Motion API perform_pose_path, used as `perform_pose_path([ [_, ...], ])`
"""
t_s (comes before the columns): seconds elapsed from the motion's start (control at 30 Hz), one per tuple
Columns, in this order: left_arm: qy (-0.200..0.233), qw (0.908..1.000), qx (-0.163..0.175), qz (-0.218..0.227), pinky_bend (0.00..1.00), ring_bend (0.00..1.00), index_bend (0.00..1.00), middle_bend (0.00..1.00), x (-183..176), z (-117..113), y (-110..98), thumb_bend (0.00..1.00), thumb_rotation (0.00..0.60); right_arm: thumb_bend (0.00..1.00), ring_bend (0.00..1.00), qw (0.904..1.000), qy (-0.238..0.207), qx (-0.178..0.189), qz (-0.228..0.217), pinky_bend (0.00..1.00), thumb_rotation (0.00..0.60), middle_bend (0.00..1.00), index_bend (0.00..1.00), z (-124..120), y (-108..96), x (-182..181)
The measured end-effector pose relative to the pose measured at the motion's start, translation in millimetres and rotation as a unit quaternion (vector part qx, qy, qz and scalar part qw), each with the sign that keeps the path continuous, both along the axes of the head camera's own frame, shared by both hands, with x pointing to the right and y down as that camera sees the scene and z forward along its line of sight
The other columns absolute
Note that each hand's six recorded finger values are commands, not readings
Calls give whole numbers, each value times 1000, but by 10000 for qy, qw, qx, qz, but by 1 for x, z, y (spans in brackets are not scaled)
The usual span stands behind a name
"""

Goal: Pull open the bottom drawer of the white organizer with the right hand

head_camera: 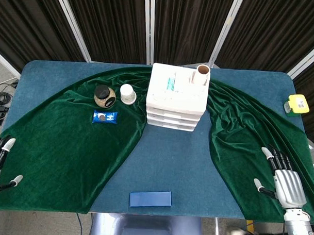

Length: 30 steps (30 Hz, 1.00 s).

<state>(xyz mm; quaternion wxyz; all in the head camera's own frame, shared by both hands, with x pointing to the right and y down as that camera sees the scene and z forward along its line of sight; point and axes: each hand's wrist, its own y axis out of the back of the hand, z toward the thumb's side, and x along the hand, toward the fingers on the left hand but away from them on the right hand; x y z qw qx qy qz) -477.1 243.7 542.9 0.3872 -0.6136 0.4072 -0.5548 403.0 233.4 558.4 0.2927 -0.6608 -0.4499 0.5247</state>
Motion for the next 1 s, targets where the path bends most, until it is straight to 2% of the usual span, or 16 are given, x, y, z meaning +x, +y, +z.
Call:
perform_pose_path([
  [0.4, 19, 10000, 19, -8, 0, 0, 0, 0, 0, -1, -1, 111, 600, 210, 0, 9997, -217, -53, 12, 0, 600, 0, 0, 0, 0, -5],
  [0.47, 21, 10000, 31, -12, 0, 0, 0, 0, -1, -1, -1, 111, 600, 210, 11, 9994, -349, -82, 23, 68, 600, 2, 1, 0, -1, -8],
  [0.5, 22, 10000, 34, -15, 0, 0, 0, 0, -1, -1, -2, 111, 600, 210, 63, 9991, -413, -94, 29, 172, 600, 33, 8, 0, -1, -10],
  [0.53, 23, 10000, 38, -22, 0, 0, 0, 0, -1, -1, -2, 111, 600, 211, 162, 9987, -489, -107, 41, 319, 600, 111, 23, 0, -2, -12],
  [0.57, 24, 10000, 38, -30, 0, 0, 0, 0, -2, -1, -2, 111, 600, 212, 250, 9980, -610, -119, 61, 412, 600, 183, 33, 0, -3, -15],
  [0.63, 29, 10000, 35, -29, 0, 0, 0, 0, -2, -1, -2, 112, 600, 219, 507, 9963, -842, -141, 97, 613, 600, 422, 54, 1, -7, -22],
  [0.73, 36, 10000, 44, -27, 0, 0, 0, 0, -2, -1, -3, 111, 600, 229, 699, 9903, -1355, -243, 178, 741, 600, 613, 67, 4, -15, -38],
  [0.87, 70, 9999, 82, -58, 0, 0, 0, 0, -3, -4, -3, 111, 600, 267, 807, 9740, -2156, -630, 296, 816, 600, 735, 70, 14, -28, -70],
  [0.93, 88, 9999, 89, -74, 0, 0, 0, 0, -3, -4, -3, 111, 600, 302, 851, 9678, -2362, -799, 328, 835, 600, 784, 69, 20, -32, -82],
  [1.0, 105, 9999, 87, -83, 0, 0, 0, 0, -4, -5, -3, 111, 600, 336, 890, 9575, -2653, -1059, 394, 844, 600, 828, 67, 27, -36, -100],
])
